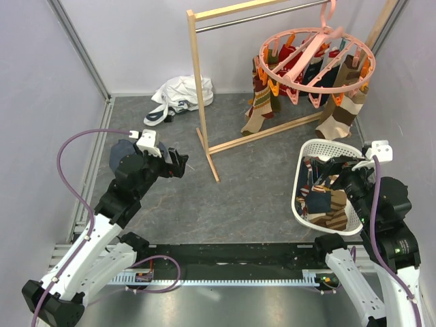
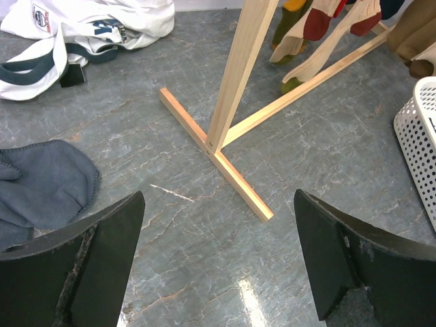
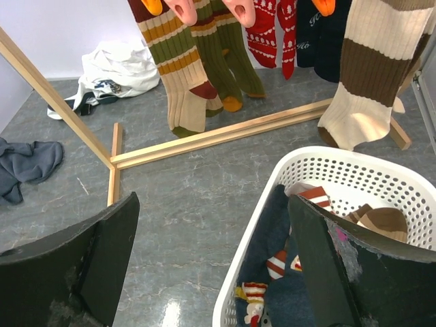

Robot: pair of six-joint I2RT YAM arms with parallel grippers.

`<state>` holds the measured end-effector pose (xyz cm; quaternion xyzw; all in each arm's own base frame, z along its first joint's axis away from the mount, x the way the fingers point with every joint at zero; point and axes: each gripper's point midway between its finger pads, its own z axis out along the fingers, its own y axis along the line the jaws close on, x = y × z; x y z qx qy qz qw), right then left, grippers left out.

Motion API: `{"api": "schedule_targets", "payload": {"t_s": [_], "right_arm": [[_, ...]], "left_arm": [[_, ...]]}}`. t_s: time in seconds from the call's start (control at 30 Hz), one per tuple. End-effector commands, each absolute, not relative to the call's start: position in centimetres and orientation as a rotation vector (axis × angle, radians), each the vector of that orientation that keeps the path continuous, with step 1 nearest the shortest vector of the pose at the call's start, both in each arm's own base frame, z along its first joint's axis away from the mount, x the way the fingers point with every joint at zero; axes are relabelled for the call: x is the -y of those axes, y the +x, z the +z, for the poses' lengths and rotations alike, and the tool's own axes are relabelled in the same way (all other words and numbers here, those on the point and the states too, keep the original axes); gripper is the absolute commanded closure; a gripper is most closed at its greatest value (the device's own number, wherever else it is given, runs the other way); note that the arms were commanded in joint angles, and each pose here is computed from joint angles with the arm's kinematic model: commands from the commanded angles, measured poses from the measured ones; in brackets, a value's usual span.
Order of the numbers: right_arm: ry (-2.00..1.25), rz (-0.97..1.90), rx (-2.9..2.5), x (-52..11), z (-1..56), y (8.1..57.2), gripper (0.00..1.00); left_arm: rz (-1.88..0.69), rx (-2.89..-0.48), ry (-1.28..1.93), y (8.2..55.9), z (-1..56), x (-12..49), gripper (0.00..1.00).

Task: Clip the socks to the hanger
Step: Open the clamp at the hanger.

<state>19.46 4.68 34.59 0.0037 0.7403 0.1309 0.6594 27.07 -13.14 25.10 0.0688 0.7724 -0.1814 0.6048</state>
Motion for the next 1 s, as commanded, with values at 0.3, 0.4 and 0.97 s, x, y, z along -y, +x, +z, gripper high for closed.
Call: {"api": "schedule_targets", "payload": {"t_s": [0.3, 0.4, 0.97], "right_arm": [[-0.045, 0.215, -1.633, -4.0, 38.1, 19.9, 0.02], [-0.047, 0.182, -1.642, -3.6, 38.6, 20.3, 0.02], [-0.007, -0.107, -1.777, -0.7, 39.4, 26.1, 0.04]], "left_arm": [[-0.404, -1.77, 0.145, 26.6, 24.5, 12.4, 0.03], [-0.395, -1.757, 0.158, 26.7, 24.5, 12.4, 0.03], [-0.373, -1.723, 0.227, 26.7, 23.4, 12.5, 0.03]]}}
